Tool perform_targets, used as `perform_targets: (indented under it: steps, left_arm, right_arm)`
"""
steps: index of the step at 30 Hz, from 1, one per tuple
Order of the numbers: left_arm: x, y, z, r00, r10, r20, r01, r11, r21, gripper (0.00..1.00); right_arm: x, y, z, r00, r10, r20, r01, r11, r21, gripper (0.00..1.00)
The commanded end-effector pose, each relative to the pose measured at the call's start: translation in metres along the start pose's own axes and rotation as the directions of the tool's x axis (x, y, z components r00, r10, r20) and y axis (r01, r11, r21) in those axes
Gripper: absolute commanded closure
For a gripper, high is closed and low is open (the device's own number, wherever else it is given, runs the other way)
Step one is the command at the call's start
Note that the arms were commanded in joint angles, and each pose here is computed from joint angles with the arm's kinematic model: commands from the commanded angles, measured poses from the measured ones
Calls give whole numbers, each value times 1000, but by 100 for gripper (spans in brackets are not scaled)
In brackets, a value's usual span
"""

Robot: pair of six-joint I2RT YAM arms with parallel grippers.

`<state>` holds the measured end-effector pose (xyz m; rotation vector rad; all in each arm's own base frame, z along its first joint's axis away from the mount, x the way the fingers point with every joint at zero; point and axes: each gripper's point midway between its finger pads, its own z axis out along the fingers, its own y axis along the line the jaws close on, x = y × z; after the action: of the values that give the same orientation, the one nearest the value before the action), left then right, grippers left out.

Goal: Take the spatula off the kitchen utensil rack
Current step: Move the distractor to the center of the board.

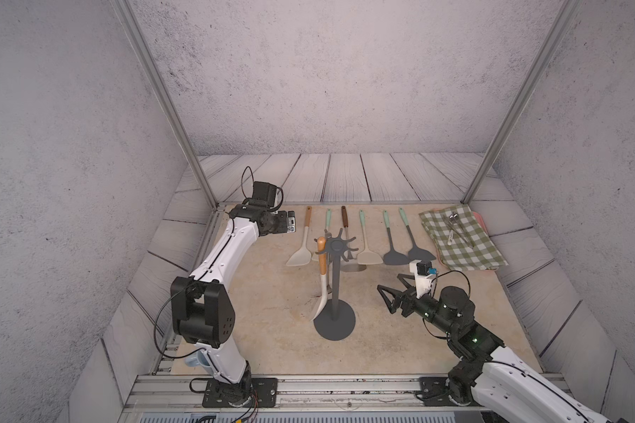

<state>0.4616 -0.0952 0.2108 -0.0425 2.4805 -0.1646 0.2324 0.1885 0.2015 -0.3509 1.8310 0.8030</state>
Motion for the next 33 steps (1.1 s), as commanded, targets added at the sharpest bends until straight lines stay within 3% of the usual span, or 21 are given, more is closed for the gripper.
perform_targets:
  steps: [1, 11, 19, 29, 33]
  left_arm:
    - [-8, 23, 14, 1000, -10, -25, 8, 997, -79, 2]
    - [-29, 56, 83, 994, -44, -101, 28, 987, -159, 7]
    - [-46, 71, 144, 987, -59, -152, 32, 984, -173, 17]
    - [-28, 98, 195, 975, -109, -194, 69, 977, -203, 29]
    - [-16, 104, 205, 968, -116, -223, 66, 973, -220, 41]
  right_arm:
    - [6, 1, 2, 1000, 13, -14, -13, 1000, -9, 1]
    - [13, -2, 10, 998, 31, -50, -31, 1000, -5, 1]
    - [16, -3, 14, 997, 38, -66, -38, 999, 3, 1]
    - [17, -3, 16, 996, 49, -73, -50, 999, -1, 1]
    - [17, -2, 16, 996, 53, -76, -53, 999, -3, 1]
